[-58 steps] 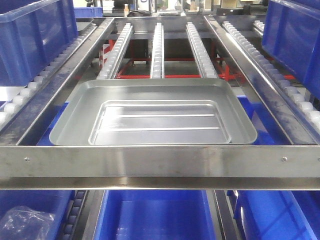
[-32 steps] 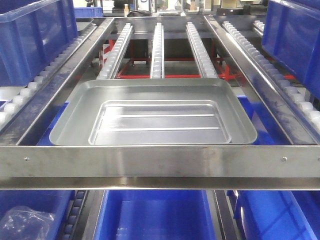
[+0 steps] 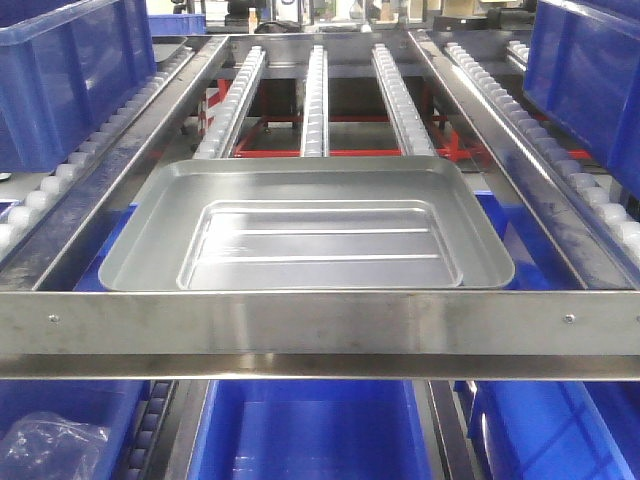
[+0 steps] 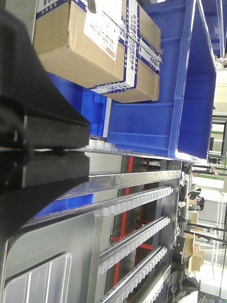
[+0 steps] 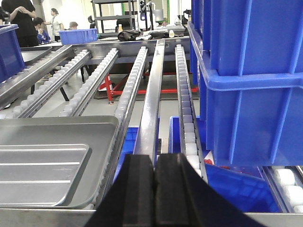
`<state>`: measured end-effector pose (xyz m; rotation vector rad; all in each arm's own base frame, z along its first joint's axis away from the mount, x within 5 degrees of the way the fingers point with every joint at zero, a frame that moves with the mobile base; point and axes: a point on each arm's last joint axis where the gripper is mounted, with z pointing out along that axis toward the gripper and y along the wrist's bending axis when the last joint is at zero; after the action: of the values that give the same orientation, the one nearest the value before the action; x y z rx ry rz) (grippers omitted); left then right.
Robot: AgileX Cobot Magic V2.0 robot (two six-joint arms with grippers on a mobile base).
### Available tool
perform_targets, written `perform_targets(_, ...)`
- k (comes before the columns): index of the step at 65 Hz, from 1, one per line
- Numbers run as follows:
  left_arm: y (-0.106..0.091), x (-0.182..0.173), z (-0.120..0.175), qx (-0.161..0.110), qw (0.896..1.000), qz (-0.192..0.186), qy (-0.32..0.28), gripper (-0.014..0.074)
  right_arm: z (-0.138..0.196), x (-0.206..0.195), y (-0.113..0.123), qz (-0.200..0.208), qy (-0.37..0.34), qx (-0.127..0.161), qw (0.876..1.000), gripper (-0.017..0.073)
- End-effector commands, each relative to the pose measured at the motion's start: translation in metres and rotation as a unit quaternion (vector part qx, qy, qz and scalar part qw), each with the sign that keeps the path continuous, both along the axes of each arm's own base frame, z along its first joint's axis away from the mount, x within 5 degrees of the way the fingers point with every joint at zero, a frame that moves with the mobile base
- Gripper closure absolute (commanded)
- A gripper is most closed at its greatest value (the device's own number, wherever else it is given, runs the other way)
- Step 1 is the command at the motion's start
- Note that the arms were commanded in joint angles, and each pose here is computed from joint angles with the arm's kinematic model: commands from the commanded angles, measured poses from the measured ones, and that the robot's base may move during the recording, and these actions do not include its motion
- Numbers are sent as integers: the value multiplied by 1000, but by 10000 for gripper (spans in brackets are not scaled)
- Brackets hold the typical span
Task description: Grab silver tray and place in blue box
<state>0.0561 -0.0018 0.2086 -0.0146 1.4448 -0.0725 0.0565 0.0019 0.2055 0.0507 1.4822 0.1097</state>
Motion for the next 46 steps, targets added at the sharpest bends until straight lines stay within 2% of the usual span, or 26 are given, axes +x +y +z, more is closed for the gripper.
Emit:
perform_targets(1, 0, -2, 5, -3, 999, 1, -43, 600, 17, -5, 0, -1, -69, -8, 998, 510)
perform_targets(7, 0, -4, 18, 18, 998, 0, -59, 600, 31, -7, 0, 1, -59, 13, 998, 510)
perform_targets(13, 0, -10, 46, 90, 994, 12, -53, 600, 62, -10, 0, 3, -2, 20, 1000, 510)
perform_targets(19, 3, -10, 71, 96, 995, 21, 32, 600, 87, -1, 0, 2, 73, 17, 997, 510)
perform_targets(24, 4, 0, 89, 98, 990, 23, 103, 599, 104, 18, 1, 2, 123, 16, 992, 510)
perform_targets(28, 4, 13, 98, 92, 983, 20, 155, 600, 111, 38, 2, 1, 160, 15, 987, 510)
perform_targets(32, 1, 29, 106, 69, 975, 8, 209, 600, 115, 64, 3, 0, 215, 13, 977, 510)
perform_targets(36, -2, 51, 107, 40, 963, -7, 266, 600, 112, 86, 3, 0, 264, 11, 964, 510)
perform_targets(43, -8, 82, 107, -2, 949, -23, 316, 600, 100, 118, 4, -1, 328, 9, 945, 510)
perform_targets(46, -9, 93, 103, -7, 941, -25, 336, 599, 92, 129, 5, -2, 352, 8, 936, 510)
